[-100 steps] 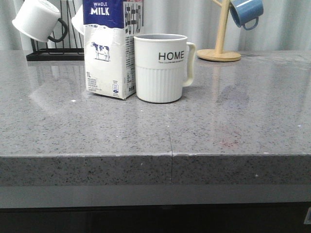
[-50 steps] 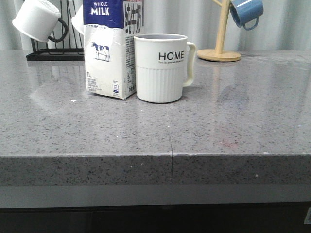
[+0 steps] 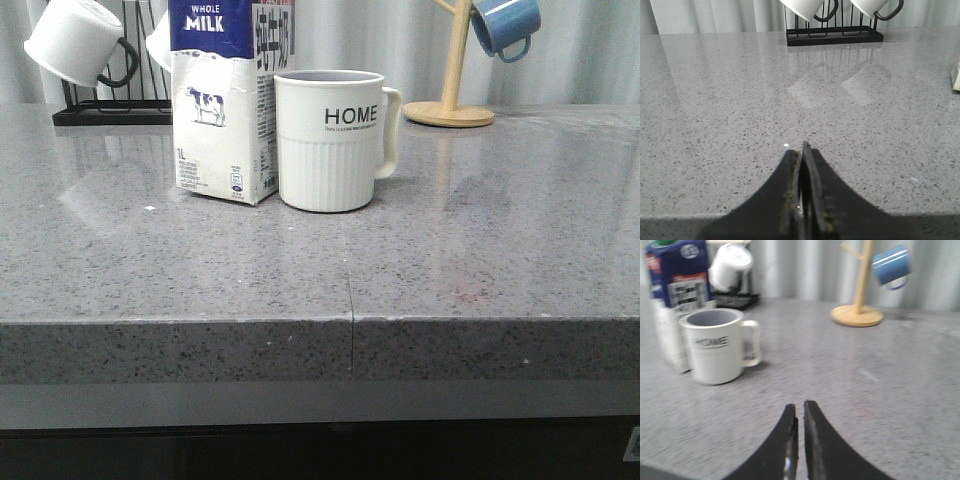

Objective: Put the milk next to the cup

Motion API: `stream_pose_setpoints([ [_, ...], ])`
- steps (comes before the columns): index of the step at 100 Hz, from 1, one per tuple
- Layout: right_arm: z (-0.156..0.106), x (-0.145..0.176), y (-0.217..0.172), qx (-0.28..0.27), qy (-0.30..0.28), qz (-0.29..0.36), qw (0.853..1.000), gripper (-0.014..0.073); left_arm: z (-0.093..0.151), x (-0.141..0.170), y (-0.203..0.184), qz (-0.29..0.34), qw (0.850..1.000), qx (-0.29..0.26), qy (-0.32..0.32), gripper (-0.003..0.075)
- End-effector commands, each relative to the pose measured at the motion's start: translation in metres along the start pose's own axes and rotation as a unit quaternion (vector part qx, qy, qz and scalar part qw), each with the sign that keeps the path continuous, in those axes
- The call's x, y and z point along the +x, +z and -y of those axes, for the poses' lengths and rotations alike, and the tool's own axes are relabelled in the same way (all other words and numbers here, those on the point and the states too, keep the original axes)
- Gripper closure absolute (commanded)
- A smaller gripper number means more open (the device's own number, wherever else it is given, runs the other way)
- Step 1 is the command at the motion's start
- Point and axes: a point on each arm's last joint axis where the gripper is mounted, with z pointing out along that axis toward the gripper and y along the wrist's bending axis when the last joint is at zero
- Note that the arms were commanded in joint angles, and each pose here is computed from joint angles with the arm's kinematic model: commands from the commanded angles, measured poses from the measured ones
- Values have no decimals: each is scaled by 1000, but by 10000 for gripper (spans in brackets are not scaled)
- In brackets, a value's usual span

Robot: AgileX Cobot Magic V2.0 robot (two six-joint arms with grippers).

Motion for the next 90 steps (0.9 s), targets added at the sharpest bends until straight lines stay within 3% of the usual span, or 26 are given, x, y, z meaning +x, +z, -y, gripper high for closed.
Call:
stream_pose_setpoints([
  [1, 4, -2, 2, 35, -11, 79, 996, 547, 0, 4, 0, 35, 999, 0, -6, 741],
  [18, 14, 32, 4, 96, 8, 71, 993, 547, 0, 4, 0, 35, 999, 0, -6, 741],
  [29, 16, 35, 2, 118, 19, 59, 991, 547, 0, 4, 0, 35, 999, 0, -6, 741],
  [90, 15, 39, -10, 129, 29, 68, 989, 547, 0, 4, 0, 35, 999, 0, -6, 741],
])
